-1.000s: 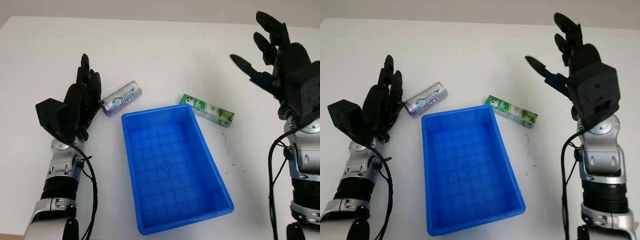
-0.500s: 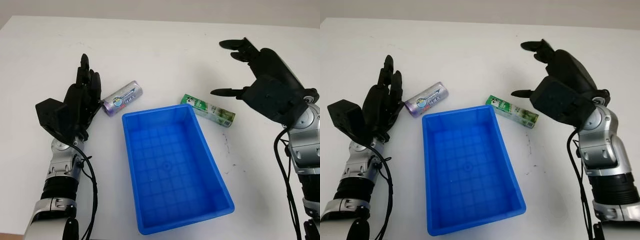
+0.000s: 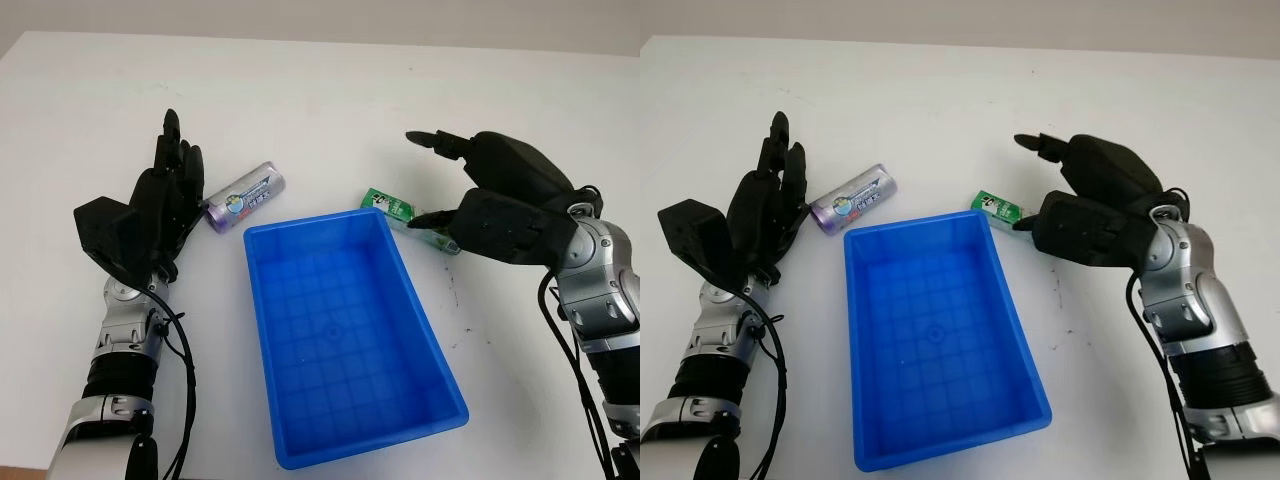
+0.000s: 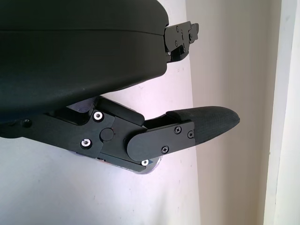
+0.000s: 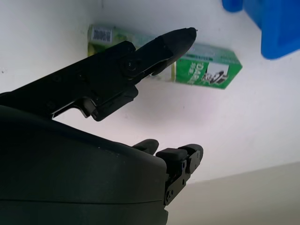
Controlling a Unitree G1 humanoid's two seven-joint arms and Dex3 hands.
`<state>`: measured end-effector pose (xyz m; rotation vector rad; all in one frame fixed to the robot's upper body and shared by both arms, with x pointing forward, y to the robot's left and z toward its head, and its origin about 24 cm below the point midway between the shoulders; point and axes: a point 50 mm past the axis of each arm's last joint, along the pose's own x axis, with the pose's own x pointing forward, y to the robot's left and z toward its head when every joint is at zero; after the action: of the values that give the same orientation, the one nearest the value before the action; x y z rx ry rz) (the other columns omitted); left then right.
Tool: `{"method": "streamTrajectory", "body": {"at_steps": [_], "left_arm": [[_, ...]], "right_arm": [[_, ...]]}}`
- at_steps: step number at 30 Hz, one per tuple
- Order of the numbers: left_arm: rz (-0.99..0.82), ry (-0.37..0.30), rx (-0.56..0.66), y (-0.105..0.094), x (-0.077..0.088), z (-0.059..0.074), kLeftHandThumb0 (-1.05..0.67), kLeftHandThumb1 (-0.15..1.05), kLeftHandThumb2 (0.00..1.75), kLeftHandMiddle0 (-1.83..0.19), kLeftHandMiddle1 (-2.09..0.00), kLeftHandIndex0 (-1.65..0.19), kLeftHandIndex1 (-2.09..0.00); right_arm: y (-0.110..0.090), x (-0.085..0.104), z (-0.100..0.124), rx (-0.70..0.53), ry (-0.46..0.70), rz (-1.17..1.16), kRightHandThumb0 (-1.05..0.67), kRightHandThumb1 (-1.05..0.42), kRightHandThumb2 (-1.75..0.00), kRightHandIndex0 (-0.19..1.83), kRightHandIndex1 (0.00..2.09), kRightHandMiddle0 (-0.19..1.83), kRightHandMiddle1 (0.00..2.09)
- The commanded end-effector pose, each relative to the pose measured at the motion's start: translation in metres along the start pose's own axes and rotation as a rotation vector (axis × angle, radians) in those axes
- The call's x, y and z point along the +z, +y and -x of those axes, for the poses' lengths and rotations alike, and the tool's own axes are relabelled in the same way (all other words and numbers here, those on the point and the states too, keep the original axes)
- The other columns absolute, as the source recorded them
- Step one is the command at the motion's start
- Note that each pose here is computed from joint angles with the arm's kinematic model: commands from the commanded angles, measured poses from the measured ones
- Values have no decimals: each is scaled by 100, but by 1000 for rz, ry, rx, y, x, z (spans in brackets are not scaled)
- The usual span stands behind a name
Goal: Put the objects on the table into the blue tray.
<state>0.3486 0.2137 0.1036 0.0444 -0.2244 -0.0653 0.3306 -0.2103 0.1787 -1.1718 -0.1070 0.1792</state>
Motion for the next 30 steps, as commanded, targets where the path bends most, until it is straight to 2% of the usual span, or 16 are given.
{"method": "streamTrajectory", "body": {"at_steps": [1,5,10,14,15,16,17,18,19,20,21,24,30], "left_arm": [[-4,-16,-2,-1,5,-4,-82,105,65,19,0,19,0],[12,-27,-1,-2,6,-3,-81,105,65,19,0,19,0],[18,-29,5,-2,6,-2,-81,105,63,19,-1,19,-1],[17,-28,9,0,6,-2,-81,105,62,19,-1,19,-1],[18,-27,11,0,6,-2,-81,105,62,19,-2,19,-1],[20,-27,12,0,6,-1,-81,105,62,19,-2,19,-2],[20,-26,12,0,6,-1,-81,105,62,19,-2,19,-1],[20,-26,10,0,6,-1,-81,105,61,19,-2,19,-1],[20,-27,9,-1,6,-1,-81,105,61,19,-1,19,-1],[24,-26,10,-1,6,-1,-81,105,61,19,-1,19,0],[29,-27,9,-1,6,-1,-81,105,61,19,-1,19,-1],[38,-28,9,-1,5,0,-81,105,59,19,-1,19,-1],[45,-28,3,-2,5,-1,-79,105,59,19,-1,19,0]], "right_arm": [[4,1,2,23,-6,7,-70,-84,-5,15,30,33,5],[19,-6,3,103,15,68,-66,-86,-6,23,28,28,3],[40,-11,2,142,21,133,-67,-86,-5,27,29,31,6],[52,-14,3,153,-23,238,-69,-86,-5,35,34,44,12],[54,-14,4,154,-42,292,-68,-88,-5,34,56,49,26],[57,-16,4,150,-62,343,-67,-90,-5,27,85,45,52],[59,-17,4,139,-82,398,-65,-91,-5,24,111,40,81],[60,-18,3,120,-105,445,-63,-92,-6,27,146,40,118],[62,-19,3,94,-132,482,-62,-93,-6,26,172,38,143],[63,-20,3,60,-159,513,-60,-93,-5,32,190,38,168],[64,-22,3,32,-179,536,-57,-93,-5,50,202,43,193],[65,-26,2,-36,-221,587,-56,-98,-6,77,209,57,208],[56,-25,-1,-109,-252,624,-55,-104,-7,95,209,66,209]]}}
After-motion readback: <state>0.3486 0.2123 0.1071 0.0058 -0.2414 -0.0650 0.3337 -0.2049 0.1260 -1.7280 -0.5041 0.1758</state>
